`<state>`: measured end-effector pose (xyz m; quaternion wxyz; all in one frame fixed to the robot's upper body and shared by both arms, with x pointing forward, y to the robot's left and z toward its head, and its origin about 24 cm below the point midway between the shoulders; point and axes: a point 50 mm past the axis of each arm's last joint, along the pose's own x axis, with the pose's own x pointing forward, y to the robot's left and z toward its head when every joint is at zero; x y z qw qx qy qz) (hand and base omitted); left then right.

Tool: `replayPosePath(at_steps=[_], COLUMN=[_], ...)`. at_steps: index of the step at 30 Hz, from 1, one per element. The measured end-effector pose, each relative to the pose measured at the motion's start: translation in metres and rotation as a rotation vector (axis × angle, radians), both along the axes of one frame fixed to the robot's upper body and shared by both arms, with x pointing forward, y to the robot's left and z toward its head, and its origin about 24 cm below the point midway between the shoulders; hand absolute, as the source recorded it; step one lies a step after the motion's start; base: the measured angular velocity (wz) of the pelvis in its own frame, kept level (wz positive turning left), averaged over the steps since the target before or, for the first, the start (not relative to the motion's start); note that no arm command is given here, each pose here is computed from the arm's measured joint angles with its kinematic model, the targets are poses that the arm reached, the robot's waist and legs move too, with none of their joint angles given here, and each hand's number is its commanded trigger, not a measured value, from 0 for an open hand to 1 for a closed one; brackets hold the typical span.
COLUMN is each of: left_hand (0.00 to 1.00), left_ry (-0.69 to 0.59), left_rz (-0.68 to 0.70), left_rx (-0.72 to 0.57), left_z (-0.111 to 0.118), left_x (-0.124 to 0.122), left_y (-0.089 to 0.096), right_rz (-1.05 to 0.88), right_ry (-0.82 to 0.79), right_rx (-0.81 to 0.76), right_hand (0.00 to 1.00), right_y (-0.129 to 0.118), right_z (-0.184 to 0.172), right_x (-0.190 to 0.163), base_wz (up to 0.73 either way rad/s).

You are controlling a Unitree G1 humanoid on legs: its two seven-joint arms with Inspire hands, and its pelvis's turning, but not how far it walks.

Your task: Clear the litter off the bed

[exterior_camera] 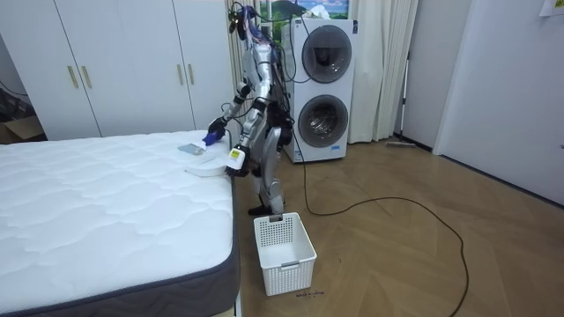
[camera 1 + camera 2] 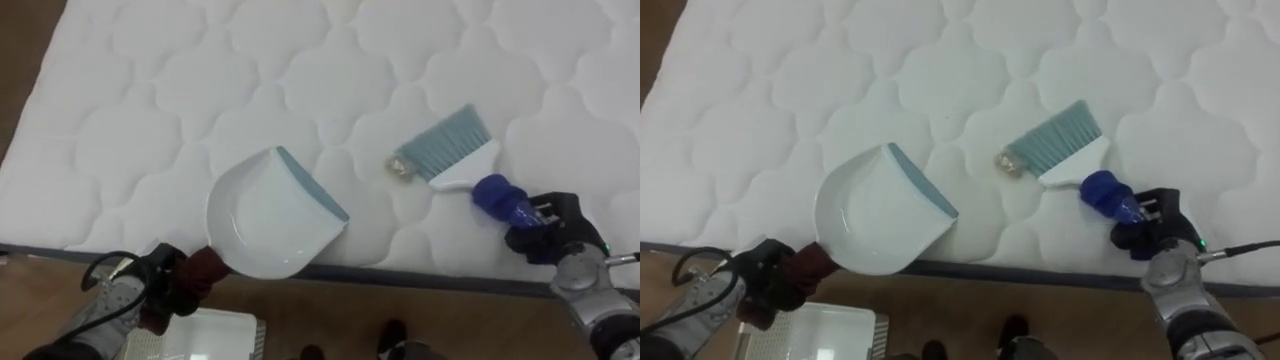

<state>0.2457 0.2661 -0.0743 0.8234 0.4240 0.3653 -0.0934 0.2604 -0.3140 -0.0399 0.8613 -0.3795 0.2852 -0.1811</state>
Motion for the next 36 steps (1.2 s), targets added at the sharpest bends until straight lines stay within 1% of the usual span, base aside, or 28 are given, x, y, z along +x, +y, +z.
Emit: replayPosePath(at_steps=[1, 4, 6, 7, 9, 10, 12, 16, 18, 22, 24, 25, 27, 30, 34, 36], left_hand=[1.0, 1.0, 1.0, 1.0, 1.0, 1.0, 1.0, 1.0, 1.0, 1.0, 1.0, 1.0, 1.0, 1.0, 1.0, 1.0], left_ry=[-0.003, -0.01, -0.031, -0.036, -0.047, -0.047, -0.052, -0.064, -0.07, -0.071, -0.08, -0.079, -0.081, -0.086, -0.092, -0.094], left_rz=[-0.007, -0.014, -0.035, -0.046, -0.079, -0.085, -0.096, -0.109, -0.12, -0.145, -0.149, -0.15, -0.16, -0.165, -0.174, -0.179], left_rx=[0.008, 0.031, 0.062, 0.074, 0.117, 0.131, 0.163, 0.178, 0.193, 0.199, 0.207, 0.213, 0.246, 0.248, 0.25, 0.253], left_z=[0.001, 0.005, 0.012, 0.014, 0.02, 0.021, 0.026, 0.03, 0.033, 0.036, 0.041, 0.042, 0.047, 0.048, 0.05, 0.051], left_x=[0.001, 0.003, 0.007, 0.008, 0.011, 0.011, 0.013, 0.015, 0.017, 0.02, 0.023, 0.023, 0.023, 0.023, 0.023, 0.023], left_y=[0.0, 0.005, 0.01, 0.011, 0.015, 0.017, 0.023, 0.026, 0.026, 0.026, 0.029, 0.031, 0.038, 0.04, 0.042, 0.043], right_rz=[0.007, 0.056, 0.101, 0.11, 0.133, 0.144, 0.209, 0.295, 0.349, 0.429, 0.508, 0.526, 0.605, 0.663, 0.702, 0.732], right_ry=[0.005, 0.029, 0.05, 0.054, 0.073, 0.078, 0.113, 0.16, 0.182, 0.218, 0.224, 0.221, 0.201, 0.157, 0.107, 0.066], right_rx=[-0.023, -0.16, -0.291, -0.323, -0.434, -0.458, -0.571, -0.71, -0.801, -0.934, -1.038, -1.059, -1.145, -1.213, -1.256, -1.277], right_hand=[1.0, 1.0, 1.0, 1.0, 1.0, 1.0, 1.0, 1.0, 1.0, 1.0, 1.0, 1.0, 1.0, 1.0, 1.0, 1.0], right_y=[-0.003, -0.018, -0.031, -0.035, -0.048, -0.049, -0.052, -0.054, -0.051, -0.049, -0.043, -0.04, -0.028, -0.016, -0.004, 0.006], right_z=[0.002, 0.019, 0.035, 0.04, 0.056, 0.059, 0.068, 0.076, 0.083, 0.093, 0.099, 0.101, 0.105, 0.113, 0.12, 0.124], right_x=[0.001, 0.008, 0.014, 0.015, 0.018, 0.02, 0.023, 0.027, 0.034, 0.042, 0.048, 0.05, 0.057, 0.064, 0.07, 0.073], base_wz=[0.07, 0.03, 0.0, 0.0, -0.06, -0.13, -0.09, -0.05, -0.07, 0.0, -0.02, -0.08, -0.08, -0.03, -0.02, -0.06])
